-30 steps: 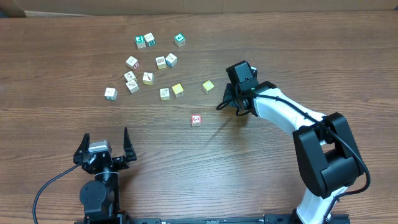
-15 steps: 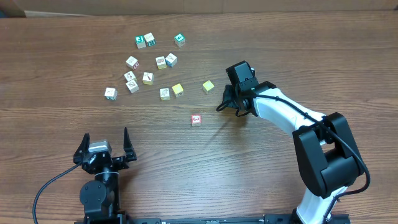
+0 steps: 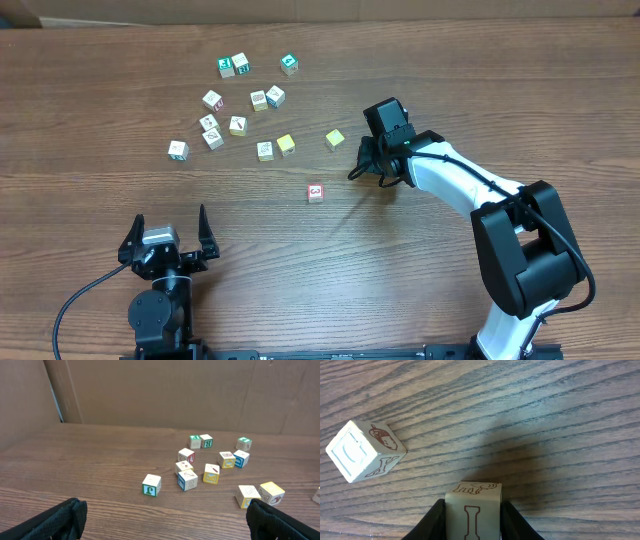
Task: Form a tower
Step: 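Lower the right gripper and close it on the white I block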
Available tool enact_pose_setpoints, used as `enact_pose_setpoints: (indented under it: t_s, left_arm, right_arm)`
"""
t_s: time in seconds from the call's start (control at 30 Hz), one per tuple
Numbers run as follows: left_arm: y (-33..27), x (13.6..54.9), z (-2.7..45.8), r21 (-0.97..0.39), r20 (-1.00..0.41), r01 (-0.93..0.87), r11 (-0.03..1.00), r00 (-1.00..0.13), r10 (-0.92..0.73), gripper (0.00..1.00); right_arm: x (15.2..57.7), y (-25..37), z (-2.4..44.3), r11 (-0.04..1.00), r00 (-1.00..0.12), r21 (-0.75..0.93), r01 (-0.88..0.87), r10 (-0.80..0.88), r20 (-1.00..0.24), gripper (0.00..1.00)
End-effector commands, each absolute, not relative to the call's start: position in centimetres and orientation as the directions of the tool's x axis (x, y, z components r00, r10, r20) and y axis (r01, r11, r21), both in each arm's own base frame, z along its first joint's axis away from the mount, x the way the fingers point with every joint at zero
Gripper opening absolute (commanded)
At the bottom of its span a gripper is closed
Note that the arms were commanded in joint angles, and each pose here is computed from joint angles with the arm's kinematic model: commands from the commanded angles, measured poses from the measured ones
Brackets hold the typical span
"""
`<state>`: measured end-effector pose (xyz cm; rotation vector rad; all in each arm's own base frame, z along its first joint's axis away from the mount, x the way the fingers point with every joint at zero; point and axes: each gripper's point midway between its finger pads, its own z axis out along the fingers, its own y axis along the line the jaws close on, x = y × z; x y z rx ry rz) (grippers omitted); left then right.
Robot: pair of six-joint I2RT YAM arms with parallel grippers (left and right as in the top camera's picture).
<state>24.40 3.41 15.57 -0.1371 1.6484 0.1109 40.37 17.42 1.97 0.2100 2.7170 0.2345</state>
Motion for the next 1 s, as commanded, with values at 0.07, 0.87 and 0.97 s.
enact_pose_setpoints:
  t_s: [0.07, 0.87, 0.97]
  left_arm:
    - [3.34, 24.39, 15.68, 0.012, -0.997, -0.151, 0.988, -0.074, 0.001, 1.0]
    - [3.34, 24.39, 15.68, 0.012, -0.997, -0.151, 0.988, -0.074, 0.001, 0.99]
    - [3.34, 24.39, 15.68, 0.012, -0.997, -0.151, 0.988, -0.074, 0.001, 1.0]
  right_arm:
    - [40.05, 17.53, 1.48, 0.974, -0.914, 0.2, 0.107, 0.175, -0.365, 0.27]
    - [40.07, 17.55, 1.47, 0.974, -0.914, 0.2, 0.107, 0.176, -0.365, 0.3]
    - [40.07, 17.55, 1.48, 0.974, -0.914, 0.201, 0.107, 0.176, -0.365, 0.3]
